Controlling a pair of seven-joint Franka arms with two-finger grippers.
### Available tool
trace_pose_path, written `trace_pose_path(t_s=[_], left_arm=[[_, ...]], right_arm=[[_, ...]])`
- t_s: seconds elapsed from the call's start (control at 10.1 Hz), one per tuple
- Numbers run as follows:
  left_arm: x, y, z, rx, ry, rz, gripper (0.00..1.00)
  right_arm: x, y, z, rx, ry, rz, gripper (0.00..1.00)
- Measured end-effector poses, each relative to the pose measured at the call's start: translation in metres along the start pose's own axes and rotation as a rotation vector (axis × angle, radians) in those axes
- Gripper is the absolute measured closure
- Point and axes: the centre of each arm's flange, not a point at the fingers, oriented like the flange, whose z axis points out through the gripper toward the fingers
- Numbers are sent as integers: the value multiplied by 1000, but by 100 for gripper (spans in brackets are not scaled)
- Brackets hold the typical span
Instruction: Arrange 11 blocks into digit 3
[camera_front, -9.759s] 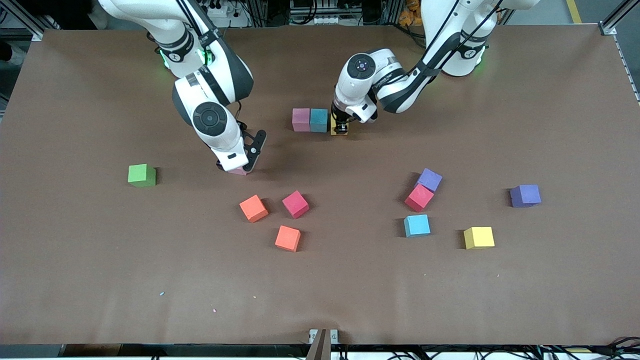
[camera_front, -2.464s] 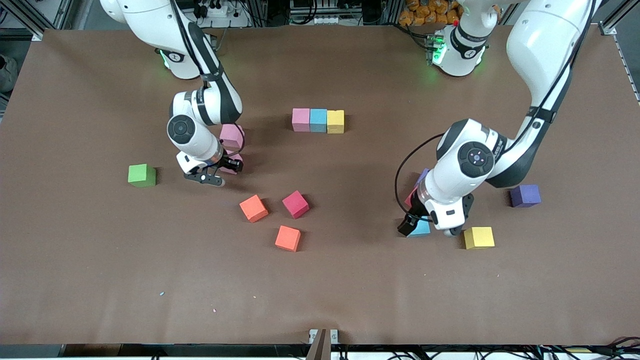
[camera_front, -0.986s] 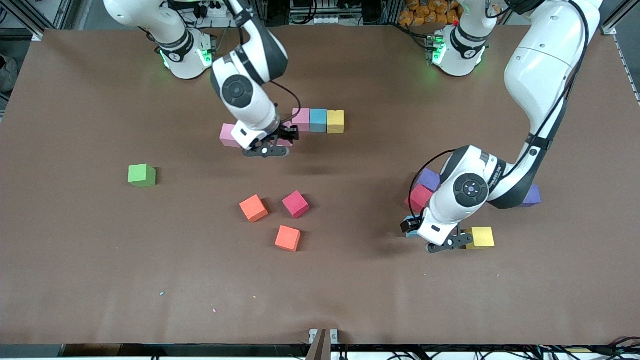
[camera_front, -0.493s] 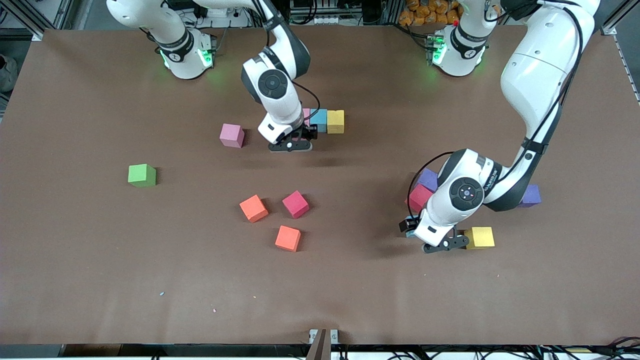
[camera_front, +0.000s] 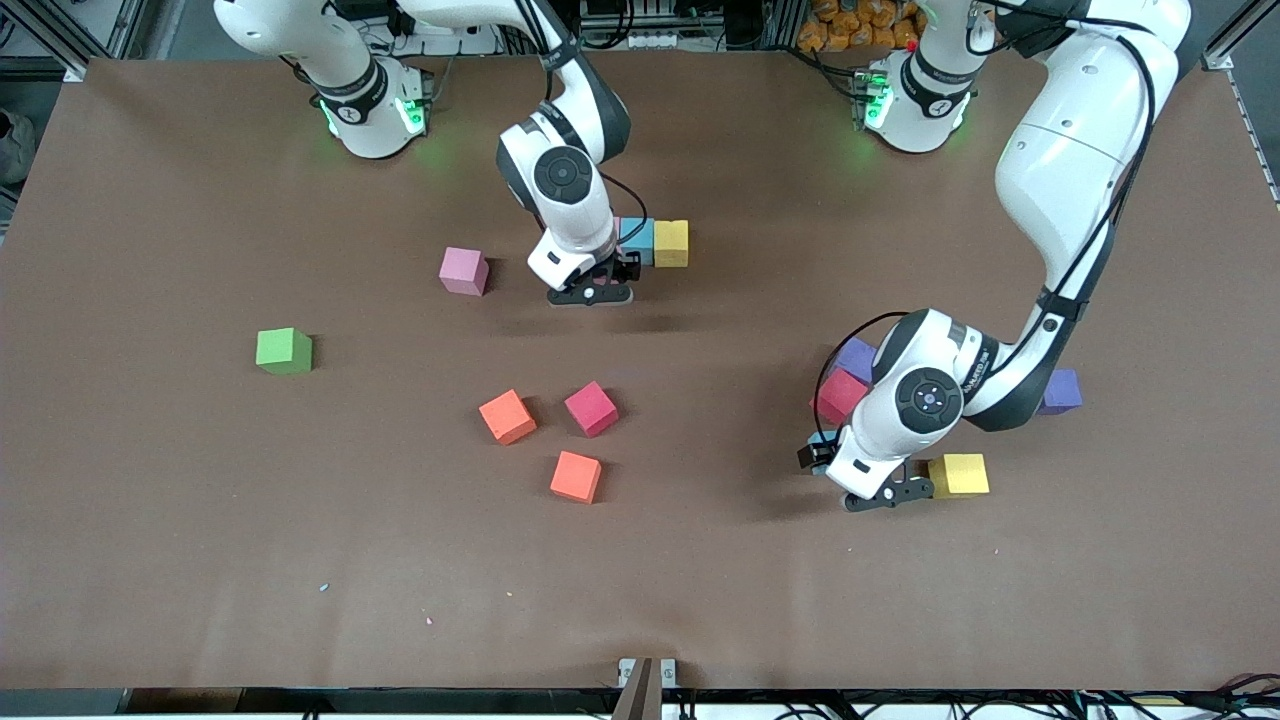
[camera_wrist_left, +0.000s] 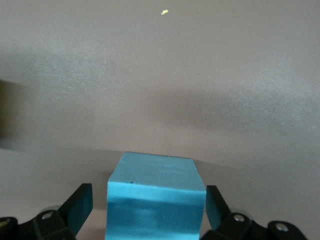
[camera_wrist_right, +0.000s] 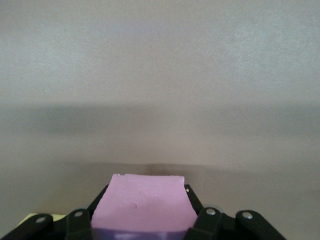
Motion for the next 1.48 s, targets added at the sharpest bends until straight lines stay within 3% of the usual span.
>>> trace_pose_path(t_s=[0.69, 0.79, 0.99, 1.18, 1.48], left_arm=[[2, 6, 4, 0, 4, 4, 3], [3, 6, 4, 0, 6, 3, 10], [3, 6, 3, -1, 7, 3, 33], [4, 7, 1, -3, 10, 3, 40], [3, 12, -1, -6, 15, -1, 40]], right_arm=[[0, 3, 21, -33, -10, -9, 40], [-1, 3, 23, -36, -11, -9, 40], [-2, 3, 28, -43, -15, -12, 40], [-8, -2, 31, -46, -15, -25, 40], [-13, -5, 34, -50, -13, -36, 40]])
